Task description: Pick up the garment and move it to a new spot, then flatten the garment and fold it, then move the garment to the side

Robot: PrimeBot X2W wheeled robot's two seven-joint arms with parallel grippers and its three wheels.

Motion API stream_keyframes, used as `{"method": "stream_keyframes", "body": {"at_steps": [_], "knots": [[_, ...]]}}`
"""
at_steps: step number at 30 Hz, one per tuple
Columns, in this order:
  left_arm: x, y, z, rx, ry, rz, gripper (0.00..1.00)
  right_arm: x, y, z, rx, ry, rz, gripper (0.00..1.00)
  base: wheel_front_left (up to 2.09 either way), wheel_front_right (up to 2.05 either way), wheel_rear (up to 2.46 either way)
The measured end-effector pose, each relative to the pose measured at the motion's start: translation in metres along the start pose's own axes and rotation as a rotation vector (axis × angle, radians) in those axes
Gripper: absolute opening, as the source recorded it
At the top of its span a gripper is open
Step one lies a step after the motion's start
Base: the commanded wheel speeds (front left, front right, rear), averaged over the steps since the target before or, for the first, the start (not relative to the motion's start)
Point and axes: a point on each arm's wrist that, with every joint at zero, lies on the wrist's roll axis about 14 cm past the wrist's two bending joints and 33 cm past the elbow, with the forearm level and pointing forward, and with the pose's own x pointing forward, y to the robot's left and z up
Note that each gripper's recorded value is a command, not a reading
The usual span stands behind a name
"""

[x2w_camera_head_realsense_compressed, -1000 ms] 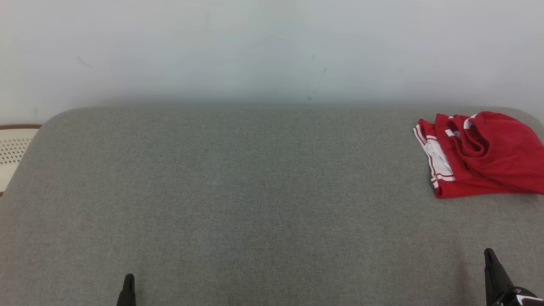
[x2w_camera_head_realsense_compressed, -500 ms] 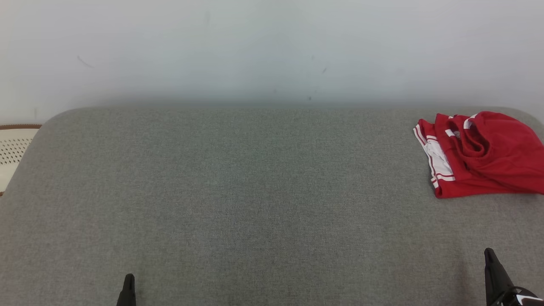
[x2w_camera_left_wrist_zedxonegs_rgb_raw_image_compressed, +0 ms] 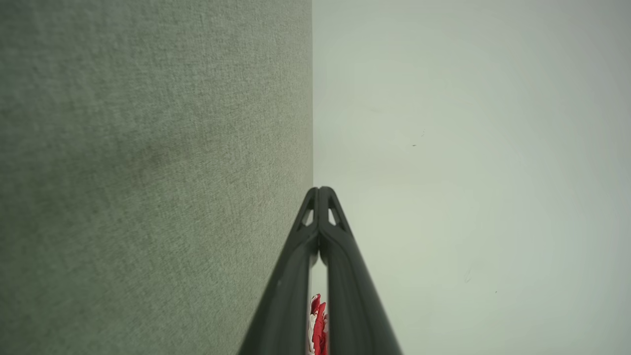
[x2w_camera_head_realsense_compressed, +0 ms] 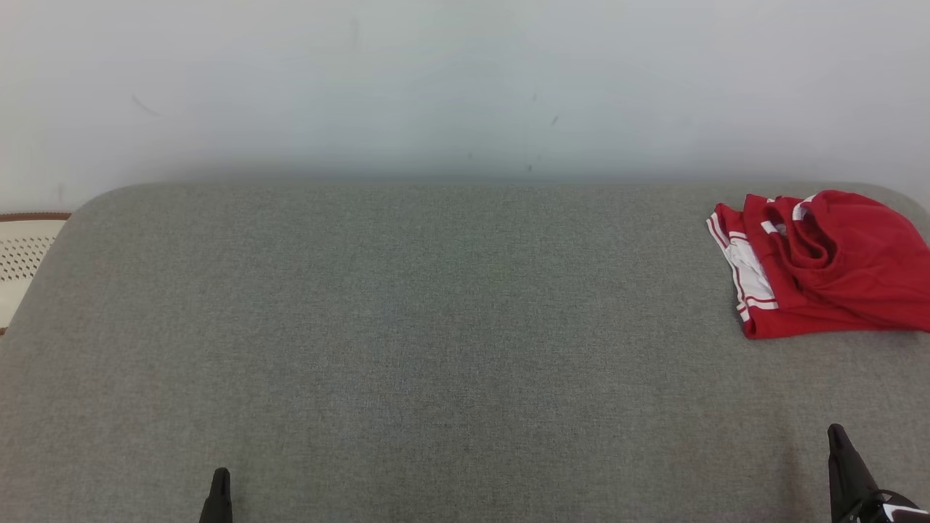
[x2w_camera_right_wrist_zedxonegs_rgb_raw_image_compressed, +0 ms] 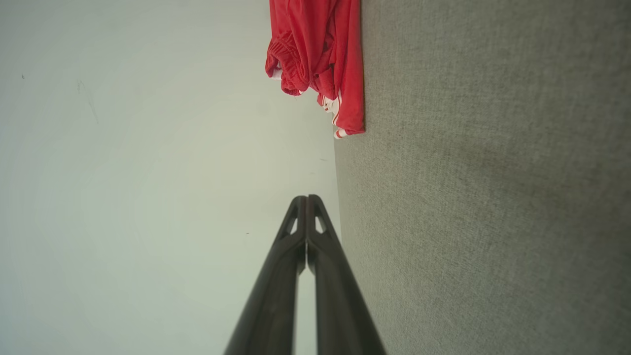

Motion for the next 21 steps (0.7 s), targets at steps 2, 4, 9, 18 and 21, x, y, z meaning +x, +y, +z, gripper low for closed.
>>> {"method": "stream_keyframes", "body": {"at_steps": [2,4,9,18,21], "knots": [[0.0000,0.0000,0.0001,0.000,0.000,0.000,0.00,0.0000,0.0000,-0.0001,0.000,0.001,0.000,0.00,0.00,0.00,0.00],[0.0000,0.0000,0.0001,0.000,0.000,0.000,0.00,0.0000,0.0000,-0.0001,0.000,0.001,0.000,0.00,0.00,0.00,0.00],[0.0000,0.0000,0.0001,0.000,0.000,0.000,0.00,0.0002,0.0000,-0.0002,-0.001,0.001,0.000,0.00,0.00,0.00,0.00],[0.0000,0.0000,0.0002,0.000,-0.001,0.000,0.00,0.0011,0.0013,-0.0003,-0.002,0.001,0.004,0.00,0.00,0.00,0.00],[0.0000,0.0000,0.0001,0.000,-0.001,0.000,0.00,0.0010,0.0013,-0.0003,-0.002,0.001,0.003,0.00,0.00,0.00,0.00]]}}
